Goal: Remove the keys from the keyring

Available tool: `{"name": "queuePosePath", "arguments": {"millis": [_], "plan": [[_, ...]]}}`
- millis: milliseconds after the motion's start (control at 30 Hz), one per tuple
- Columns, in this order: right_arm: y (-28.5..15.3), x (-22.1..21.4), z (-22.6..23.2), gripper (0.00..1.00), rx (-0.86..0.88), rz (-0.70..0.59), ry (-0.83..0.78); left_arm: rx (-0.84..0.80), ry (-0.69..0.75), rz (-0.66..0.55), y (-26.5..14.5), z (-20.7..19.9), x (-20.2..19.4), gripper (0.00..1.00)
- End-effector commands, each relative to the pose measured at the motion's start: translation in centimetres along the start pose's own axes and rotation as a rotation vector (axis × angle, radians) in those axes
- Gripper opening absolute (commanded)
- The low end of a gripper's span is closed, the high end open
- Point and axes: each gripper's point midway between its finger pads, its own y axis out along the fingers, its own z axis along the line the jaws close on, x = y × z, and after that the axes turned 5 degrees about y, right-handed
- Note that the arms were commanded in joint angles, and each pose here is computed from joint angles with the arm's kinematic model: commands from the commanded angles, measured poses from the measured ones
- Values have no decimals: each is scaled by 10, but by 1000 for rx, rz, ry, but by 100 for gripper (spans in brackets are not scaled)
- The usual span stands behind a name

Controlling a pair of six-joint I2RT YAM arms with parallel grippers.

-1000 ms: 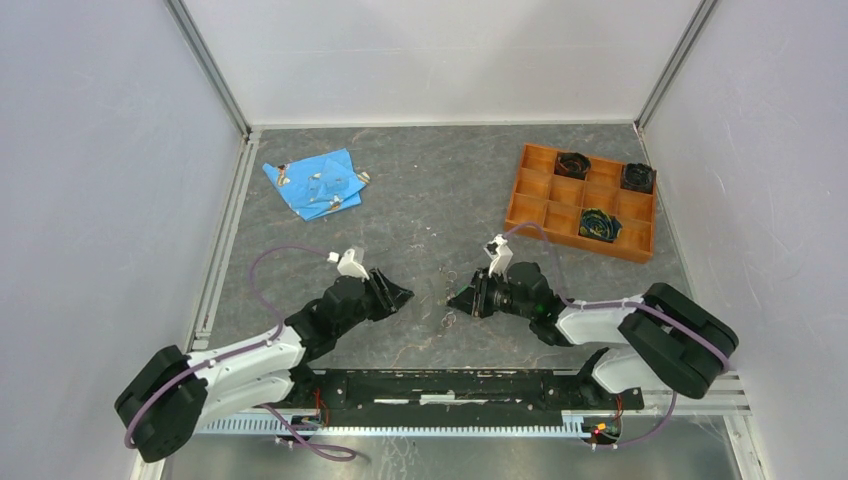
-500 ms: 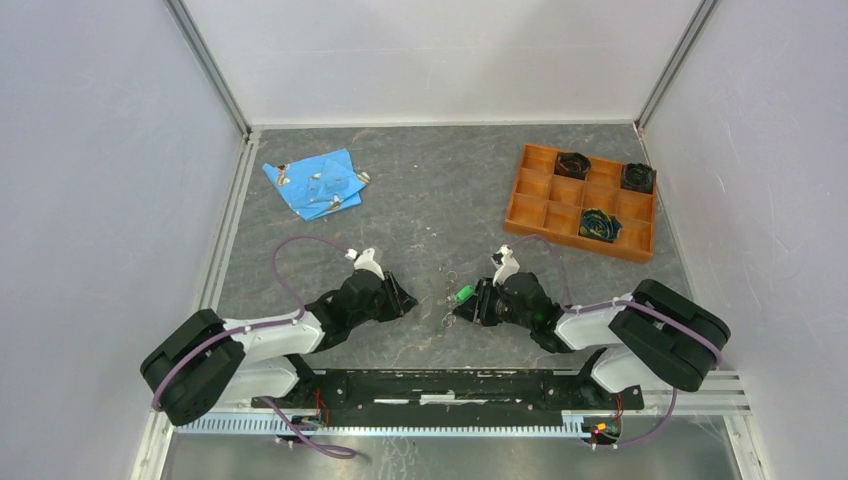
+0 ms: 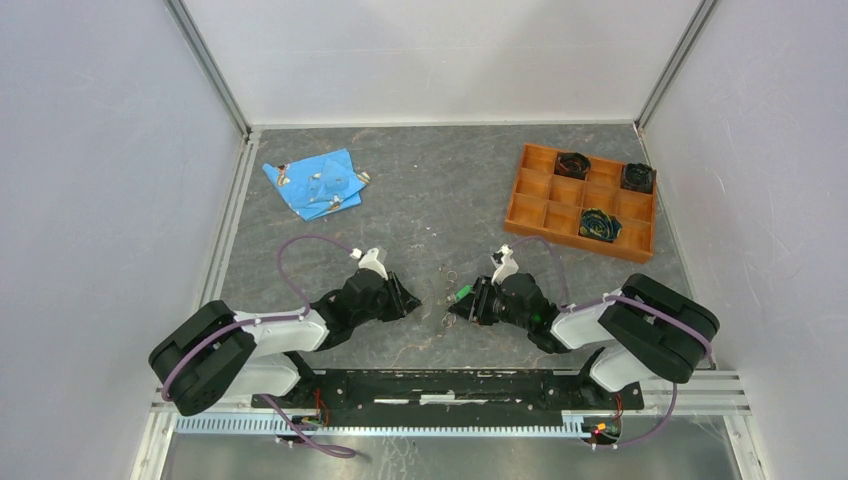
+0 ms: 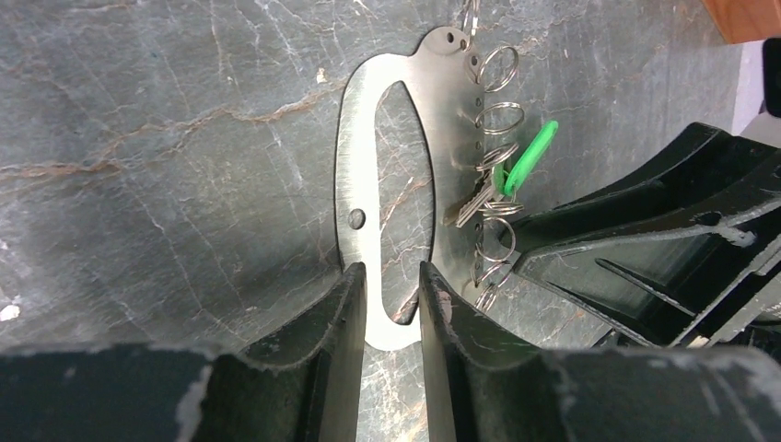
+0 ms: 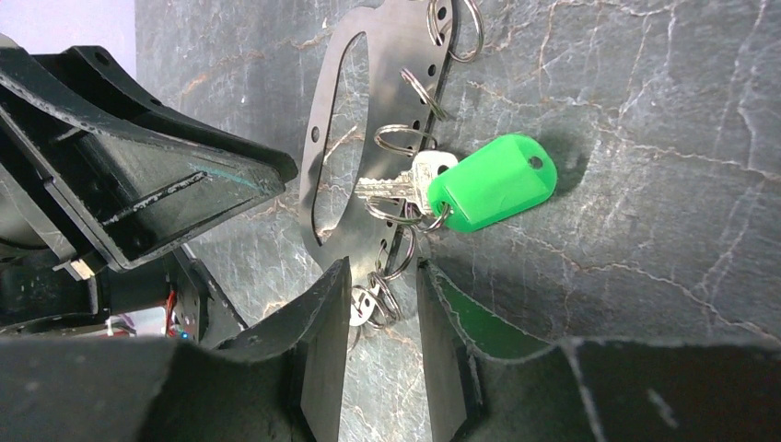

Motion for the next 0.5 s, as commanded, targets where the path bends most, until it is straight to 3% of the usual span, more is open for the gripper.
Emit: {"name": "queuePosePath", "arguments": {"millis": [0,233,467], "plan": [[6,-2,-10,38,-44,-7,26,-49,8,-38,0,-10,9,34],[8,-1,-16,32,-69,-16,35,-54,3,-43,-3,-8,7,33],[11,3,-6,2,-47,-16,-2,-32,1,-65,-8,-3,10,36]]}}
